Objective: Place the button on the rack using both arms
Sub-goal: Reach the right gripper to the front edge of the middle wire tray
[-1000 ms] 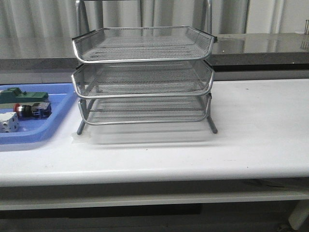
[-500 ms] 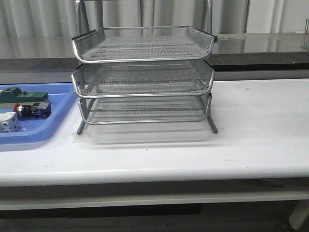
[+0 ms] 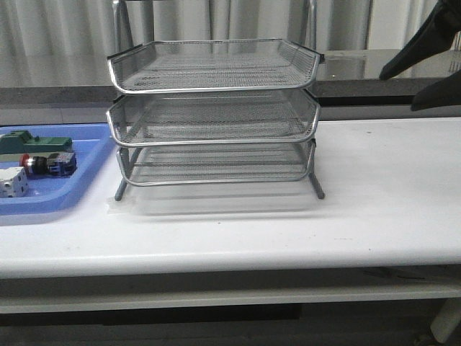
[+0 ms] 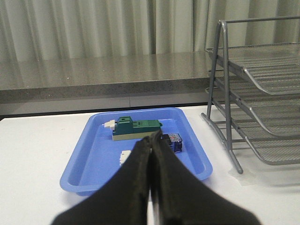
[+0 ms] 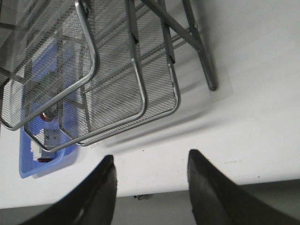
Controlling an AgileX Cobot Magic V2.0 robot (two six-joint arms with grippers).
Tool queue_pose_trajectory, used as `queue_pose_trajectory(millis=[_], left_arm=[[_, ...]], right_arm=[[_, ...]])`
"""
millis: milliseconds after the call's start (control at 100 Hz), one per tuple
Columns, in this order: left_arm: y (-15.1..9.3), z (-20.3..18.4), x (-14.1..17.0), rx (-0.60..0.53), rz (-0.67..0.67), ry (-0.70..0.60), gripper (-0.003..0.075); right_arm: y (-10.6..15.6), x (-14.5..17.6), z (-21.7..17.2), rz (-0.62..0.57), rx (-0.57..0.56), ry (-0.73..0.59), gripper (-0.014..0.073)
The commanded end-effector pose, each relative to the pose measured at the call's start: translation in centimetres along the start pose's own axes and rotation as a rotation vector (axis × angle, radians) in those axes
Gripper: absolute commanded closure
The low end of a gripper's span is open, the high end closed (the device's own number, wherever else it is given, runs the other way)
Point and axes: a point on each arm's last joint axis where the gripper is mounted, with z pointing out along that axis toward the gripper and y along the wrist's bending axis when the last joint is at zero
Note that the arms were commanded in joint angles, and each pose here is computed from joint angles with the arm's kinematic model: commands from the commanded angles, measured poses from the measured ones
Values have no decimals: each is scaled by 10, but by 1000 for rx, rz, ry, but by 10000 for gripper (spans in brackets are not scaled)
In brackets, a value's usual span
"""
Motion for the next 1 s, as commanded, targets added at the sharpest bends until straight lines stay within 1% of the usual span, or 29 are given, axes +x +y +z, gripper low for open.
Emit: queue_pose_trajectory(millis=[0,110,350,520,680,790,990], left_arm=[[0,-1,10,-3,-18,-50,741],[0,-1,10,-3,-18,-50,741],[0,-1,10,-3,-18,-50,741],[0,-1,10,-3,-18,-50,741],[0,-1,10,-3,-18,-50,741],[0,-1,10,-3,-18,-50,741],[0,-1,10,-3,-18,-50,741]], right_arm=[[12,-10,5,35,-99,-29,214],[7,-9,23,49,-154,-3,214],[-4,-9,60,135,-286,34,214],[-11,-5,85,173,-315,99,214],[-1,-1,102,153,-343,142,214],[7,-3,111,135,-355,149,214],[12,-8,127,139,-371,151,214]])
